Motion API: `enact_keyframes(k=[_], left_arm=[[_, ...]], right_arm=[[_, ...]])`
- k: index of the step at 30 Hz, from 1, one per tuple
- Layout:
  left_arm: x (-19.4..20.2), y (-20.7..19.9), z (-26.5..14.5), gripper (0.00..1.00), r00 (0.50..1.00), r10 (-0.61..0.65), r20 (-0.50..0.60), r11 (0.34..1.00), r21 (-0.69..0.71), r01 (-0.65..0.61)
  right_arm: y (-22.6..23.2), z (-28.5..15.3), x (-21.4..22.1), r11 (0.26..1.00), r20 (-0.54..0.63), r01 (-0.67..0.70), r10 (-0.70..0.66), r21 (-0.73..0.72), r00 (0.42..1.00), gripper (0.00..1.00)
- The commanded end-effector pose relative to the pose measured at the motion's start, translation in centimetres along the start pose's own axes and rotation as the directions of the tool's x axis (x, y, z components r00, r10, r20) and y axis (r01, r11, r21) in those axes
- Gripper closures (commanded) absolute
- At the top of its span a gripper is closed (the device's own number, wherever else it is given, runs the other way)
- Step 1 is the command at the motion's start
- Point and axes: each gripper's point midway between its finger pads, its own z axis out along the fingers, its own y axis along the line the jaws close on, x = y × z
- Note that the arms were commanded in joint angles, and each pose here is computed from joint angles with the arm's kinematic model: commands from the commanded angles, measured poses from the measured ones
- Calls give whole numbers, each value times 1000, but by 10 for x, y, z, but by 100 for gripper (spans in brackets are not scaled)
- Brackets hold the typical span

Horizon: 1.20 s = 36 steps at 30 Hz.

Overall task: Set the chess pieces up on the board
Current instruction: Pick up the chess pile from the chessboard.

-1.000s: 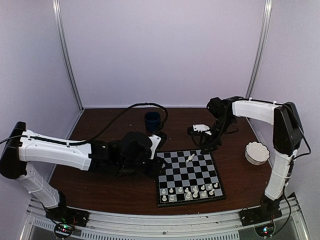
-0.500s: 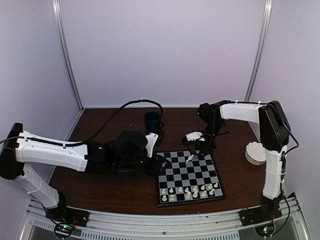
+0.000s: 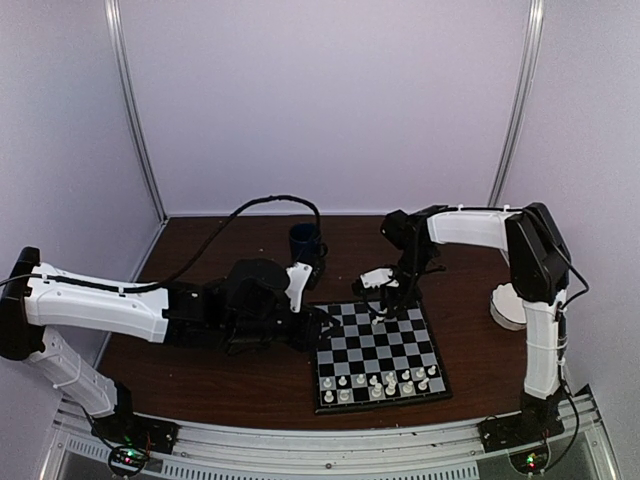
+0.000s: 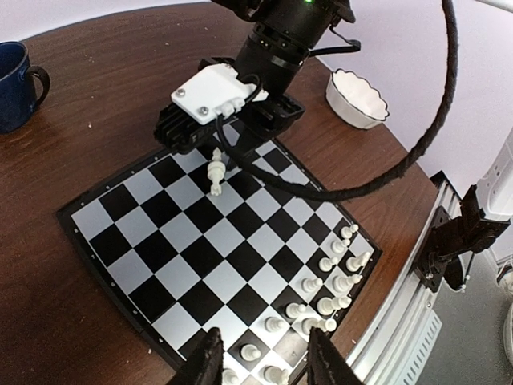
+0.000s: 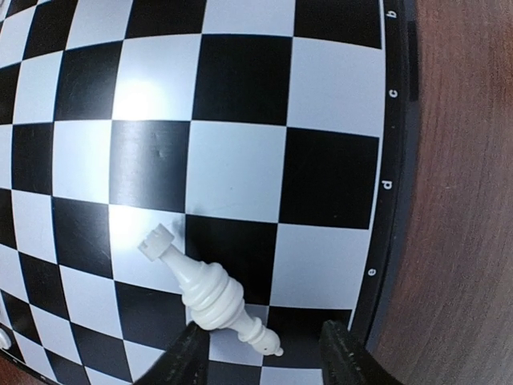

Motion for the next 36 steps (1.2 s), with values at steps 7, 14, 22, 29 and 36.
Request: enact_keyframes(k=[7, 14, 22, 29, 36], left_arm=[[-2, -1, -1, 63, 999, -19, 27, 1000, 14, 19], [-5, -5, 2, 64, 999, -29, 42, 999, 34, 27], [-1, -6, 8, 64, 999, -42, 31, 998, 42, 40], [0, -4, 11, 63, 999, -40, 33, 999, 29, 39], [0, -3, 13, 64, 999, -37, 35, 999, 25, 36]], right_arm=[[22, 14, 16, 998, -55, -11, 8, -57, 998, 67], [36, 12, 17, 996, -42, -42, 39, -73, 998, 77], [43, 10, 14, 992, -6, -102, 102, -67, 995, 87], [45, 5, 8, 985, 32, -164, 166, -54, 986, 91], [46, 2, 7, 976, 60, -207, 211, -72, 976, 92]])
